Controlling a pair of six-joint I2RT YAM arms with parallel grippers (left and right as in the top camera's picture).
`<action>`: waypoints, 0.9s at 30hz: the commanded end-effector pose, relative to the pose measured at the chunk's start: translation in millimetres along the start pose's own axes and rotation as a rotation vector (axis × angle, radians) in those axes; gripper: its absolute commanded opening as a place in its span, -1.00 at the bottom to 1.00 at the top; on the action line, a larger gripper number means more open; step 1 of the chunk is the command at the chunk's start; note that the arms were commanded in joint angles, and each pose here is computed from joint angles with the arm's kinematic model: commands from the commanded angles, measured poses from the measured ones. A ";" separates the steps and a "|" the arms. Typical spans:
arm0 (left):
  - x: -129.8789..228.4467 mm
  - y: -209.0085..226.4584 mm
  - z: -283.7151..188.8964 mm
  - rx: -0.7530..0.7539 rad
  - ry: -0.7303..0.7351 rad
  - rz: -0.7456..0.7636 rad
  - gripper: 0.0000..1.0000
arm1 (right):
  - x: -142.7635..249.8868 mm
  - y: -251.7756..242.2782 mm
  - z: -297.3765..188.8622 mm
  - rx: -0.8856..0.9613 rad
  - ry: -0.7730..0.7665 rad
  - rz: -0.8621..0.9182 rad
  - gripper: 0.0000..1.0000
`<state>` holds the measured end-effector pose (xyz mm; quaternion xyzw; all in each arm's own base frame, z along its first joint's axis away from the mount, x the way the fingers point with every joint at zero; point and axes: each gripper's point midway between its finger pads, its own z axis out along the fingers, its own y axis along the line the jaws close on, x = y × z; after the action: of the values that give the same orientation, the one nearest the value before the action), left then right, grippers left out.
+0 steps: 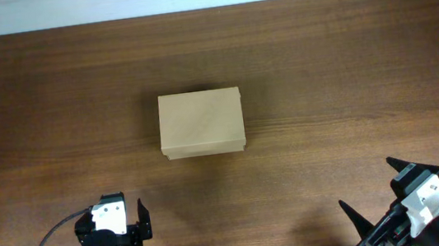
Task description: Pack container
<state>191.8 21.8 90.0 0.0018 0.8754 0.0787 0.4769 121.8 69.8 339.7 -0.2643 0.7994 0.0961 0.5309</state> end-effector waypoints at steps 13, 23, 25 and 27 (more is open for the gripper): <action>1.1 -3.2 1.2 0.015 -0.005 0.018 0.99 | 101.0 -22.4 65.2 0.177 0.043 0.045 0.98; 1.1 -3.2 1.2 0.015 -0.005 0.018 0.99 | 167.4 -37.3 119.7 0.243 0.093 0.144 0.99; 1.1 -3.2 1.2 0.015 -0.005 0.018 0.99 | 175.3 -40.1 125.7 0.257 0.092 0.191 0.98; 1.0 -3.2 1.2 0.015 -0.005 0.018 0.99 | 183.4 -43.0 130.8 0.272 0.094 0.234 0.99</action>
<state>191.9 21.2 89.4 0.0027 0.8757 0.0772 0.4767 190.7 39.2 133.3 -0.1444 0.8490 0.0322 0.5072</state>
